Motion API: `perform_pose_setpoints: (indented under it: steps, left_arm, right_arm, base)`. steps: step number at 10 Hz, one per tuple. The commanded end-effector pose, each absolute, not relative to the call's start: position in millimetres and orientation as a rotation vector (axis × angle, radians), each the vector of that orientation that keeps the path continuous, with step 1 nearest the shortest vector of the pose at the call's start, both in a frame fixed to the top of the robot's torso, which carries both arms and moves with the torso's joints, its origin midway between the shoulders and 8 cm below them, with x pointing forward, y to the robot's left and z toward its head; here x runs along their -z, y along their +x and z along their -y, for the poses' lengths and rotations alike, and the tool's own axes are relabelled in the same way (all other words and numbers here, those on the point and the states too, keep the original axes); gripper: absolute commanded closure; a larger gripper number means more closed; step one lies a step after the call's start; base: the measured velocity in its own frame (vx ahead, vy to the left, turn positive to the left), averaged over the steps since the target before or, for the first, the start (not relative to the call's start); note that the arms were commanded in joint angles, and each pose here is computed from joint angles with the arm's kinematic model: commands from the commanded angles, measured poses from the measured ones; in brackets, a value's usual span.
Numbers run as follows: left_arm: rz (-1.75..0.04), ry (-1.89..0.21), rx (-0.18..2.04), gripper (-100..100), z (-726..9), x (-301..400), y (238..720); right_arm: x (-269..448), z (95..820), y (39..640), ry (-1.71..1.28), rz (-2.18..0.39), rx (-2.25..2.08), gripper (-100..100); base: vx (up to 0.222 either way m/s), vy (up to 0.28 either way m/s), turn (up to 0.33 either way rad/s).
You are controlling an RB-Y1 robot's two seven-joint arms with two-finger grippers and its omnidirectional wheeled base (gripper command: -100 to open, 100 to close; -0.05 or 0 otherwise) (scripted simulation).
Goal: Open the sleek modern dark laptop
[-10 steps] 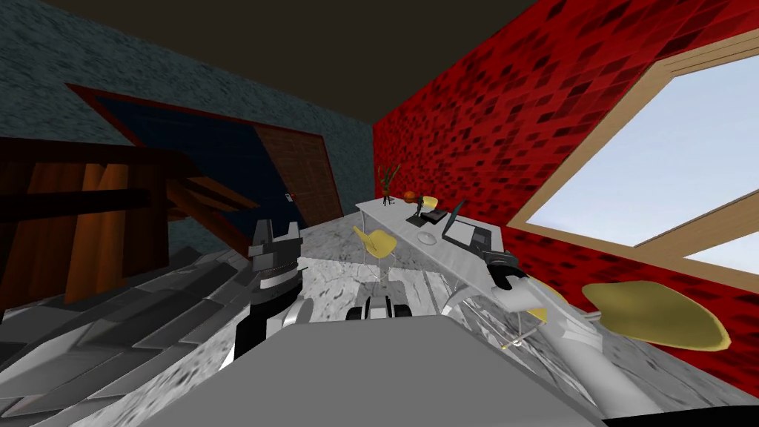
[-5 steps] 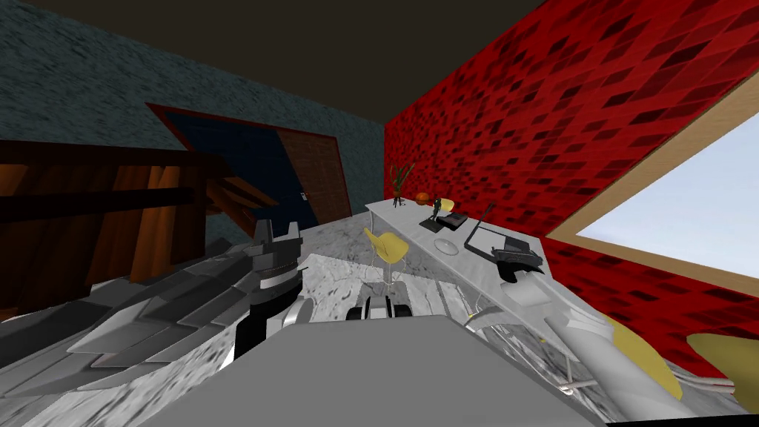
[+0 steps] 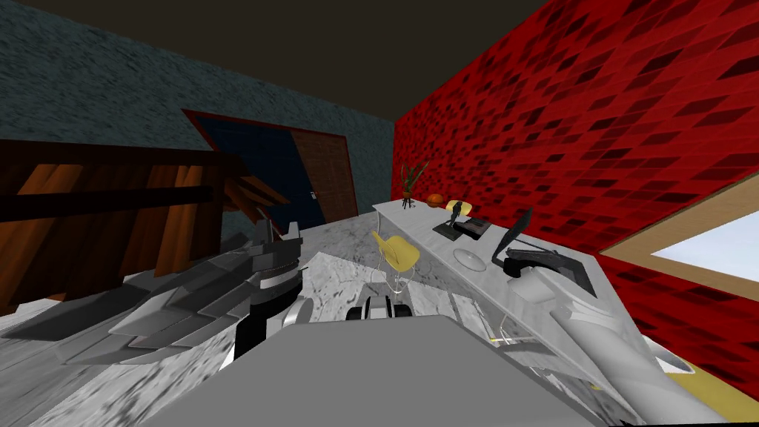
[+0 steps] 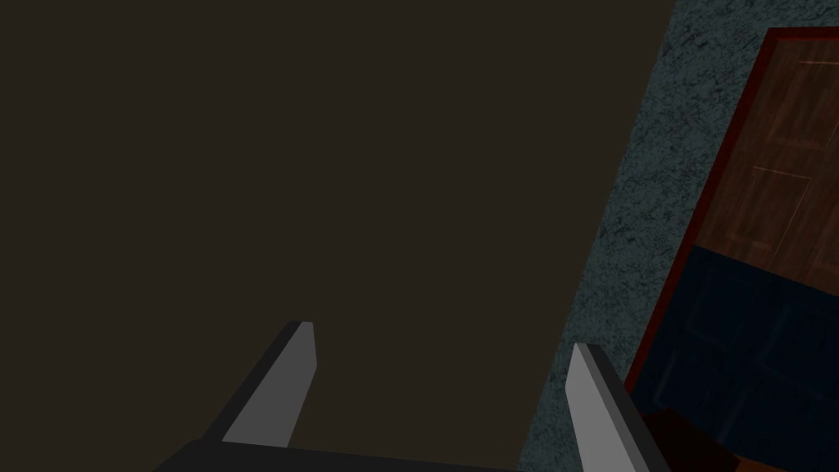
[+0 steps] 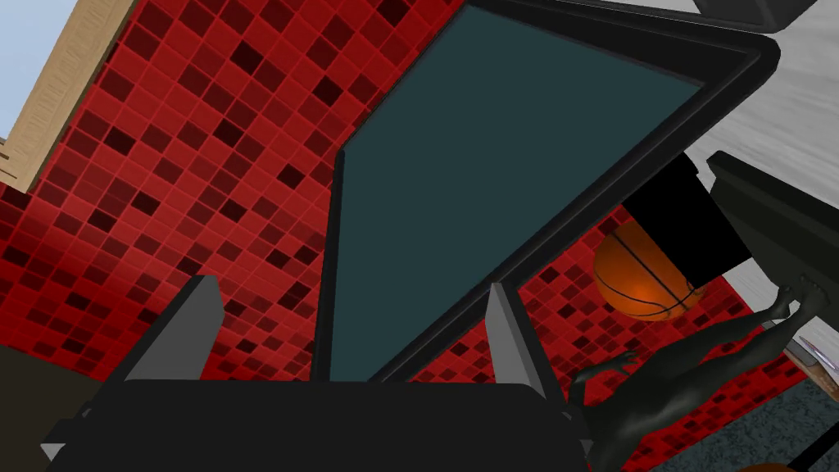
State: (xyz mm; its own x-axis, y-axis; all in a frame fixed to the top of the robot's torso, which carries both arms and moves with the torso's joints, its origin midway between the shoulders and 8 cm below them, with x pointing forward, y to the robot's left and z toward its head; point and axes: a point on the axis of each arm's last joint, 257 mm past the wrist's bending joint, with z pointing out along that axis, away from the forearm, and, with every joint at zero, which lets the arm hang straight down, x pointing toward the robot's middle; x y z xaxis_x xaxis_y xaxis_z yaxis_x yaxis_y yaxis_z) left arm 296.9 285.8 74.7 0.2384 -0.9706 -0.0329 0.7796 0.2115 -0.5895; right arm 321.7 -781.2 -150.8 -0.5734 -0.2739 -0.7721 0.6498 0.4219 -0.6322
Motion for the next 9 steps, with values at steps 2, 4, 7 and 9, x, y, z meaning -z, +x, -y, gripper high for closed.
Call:
perform_pose_setpoints:
  steps: [2,4,7,9]
  left_arm:
    - [-0.445,-0.512,1.272,0,-285.8,-74.8,296.9]
    - [-0.445,-0.512,1.272,0,-285.8,-74.8,296.9]
    - [-0.445,-0.512,1.272,0,-285.8,-74.8,296.9]
    - [-0.445,-0.512,1.272,0,-285.8,-74.8,296.9]
  right_arm:
    - [123.9,811.6,304.6,0.329,-1.771,1.455,-100]
    - [129.8,807.4,305.8,0.328,-1.773,1.431,-100]
    - [131.9,798.5,317.2,0.401,-1.723,1.328,100]
    - [133.0,792.6,324.5,0.448,-1.689,1.261,100]
  base:
    - [0.095,0.067,0.178]
    - [0.031,0.015,0.015]
    - [-0.022,-0.021,-0.06]
    - [-0.047,-0.046,-0.076]
